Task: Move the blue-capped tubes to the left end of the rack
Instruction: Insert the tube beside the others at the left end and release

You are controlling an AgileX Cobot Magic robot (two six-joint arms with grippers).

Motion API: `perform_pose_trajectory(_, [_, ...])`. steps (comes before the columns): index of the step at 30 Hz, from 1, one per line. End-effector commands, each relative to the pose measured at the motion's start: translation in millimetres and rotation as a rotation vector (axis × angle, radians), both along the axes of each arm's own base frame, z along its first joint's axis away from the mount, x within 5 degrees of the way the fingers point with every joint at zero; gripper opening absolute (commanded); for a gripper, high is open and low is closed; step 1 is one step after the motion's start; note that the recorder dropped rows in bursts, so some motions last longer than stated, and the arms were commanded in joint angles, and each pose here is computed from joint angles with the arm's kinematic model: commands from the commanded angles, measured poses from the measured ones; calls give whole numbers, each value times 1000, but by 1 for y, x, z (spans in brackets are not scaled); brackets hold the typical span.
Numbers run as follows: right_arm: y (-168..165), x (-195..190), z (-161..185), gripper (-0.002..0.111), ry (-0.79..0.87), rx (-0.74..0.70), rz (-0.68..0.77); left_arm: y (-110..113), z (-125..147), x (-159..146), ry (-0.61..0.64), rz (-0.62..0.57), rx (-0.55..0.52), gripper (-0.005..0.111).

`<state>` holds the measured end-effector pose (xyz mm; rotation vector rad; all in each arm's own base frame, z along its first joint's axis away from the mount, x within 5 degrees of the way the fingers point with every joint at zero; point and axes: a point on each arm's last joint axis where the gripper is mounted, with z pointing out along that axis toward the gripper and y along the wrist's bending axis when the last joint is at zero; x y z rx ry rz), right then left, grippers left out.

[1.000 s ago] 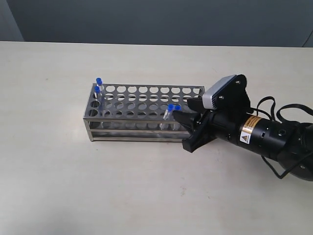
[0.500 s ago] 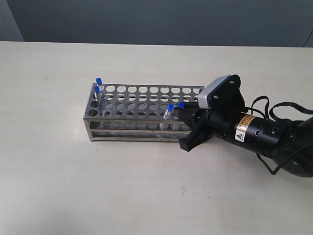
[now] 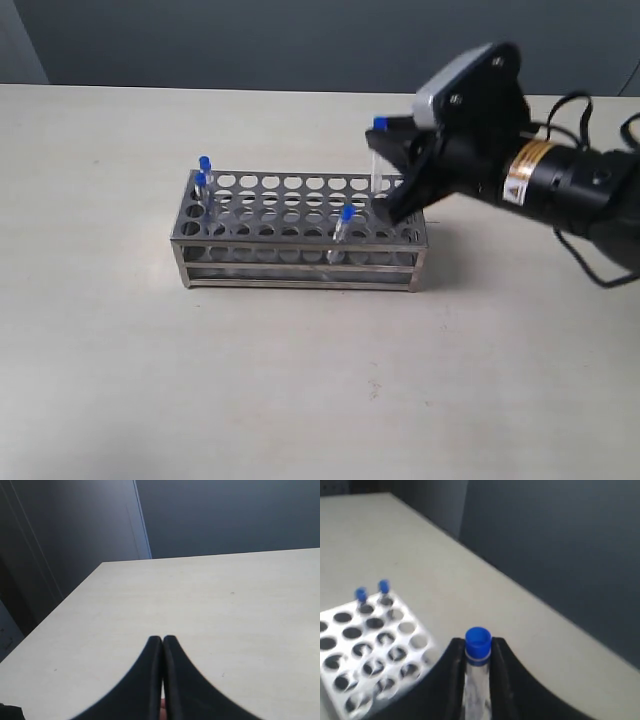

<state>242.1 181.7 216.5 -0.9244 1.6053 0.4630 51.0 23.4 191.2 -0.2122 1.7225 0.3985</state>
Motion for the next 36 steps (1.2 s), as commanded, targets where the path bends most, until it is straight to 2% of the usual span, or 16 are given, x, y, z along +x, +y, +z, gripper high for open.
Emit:
perform_pose_trajectory(1, [4,9,46,-1,-51,105,-6,0,1,0,-9,-3,5,1])
perform_pose_trajectory(8, [33,11,70,-1,3,157,172,0,1,0,-9,-3,5,1])
perform_pose_trajectory(18, [109,4,42,-1,68,111,365,0,1,0,-9,-3,5,1])
perform_pose_trajectory(28, [155,20,14,-1,94,62,400,0,1,0,-9,-3,5,1])
perform_pose_trajectory(36, [167,26,-19,-1,145,-10,401,0,1,0,-9,-3,5,1])
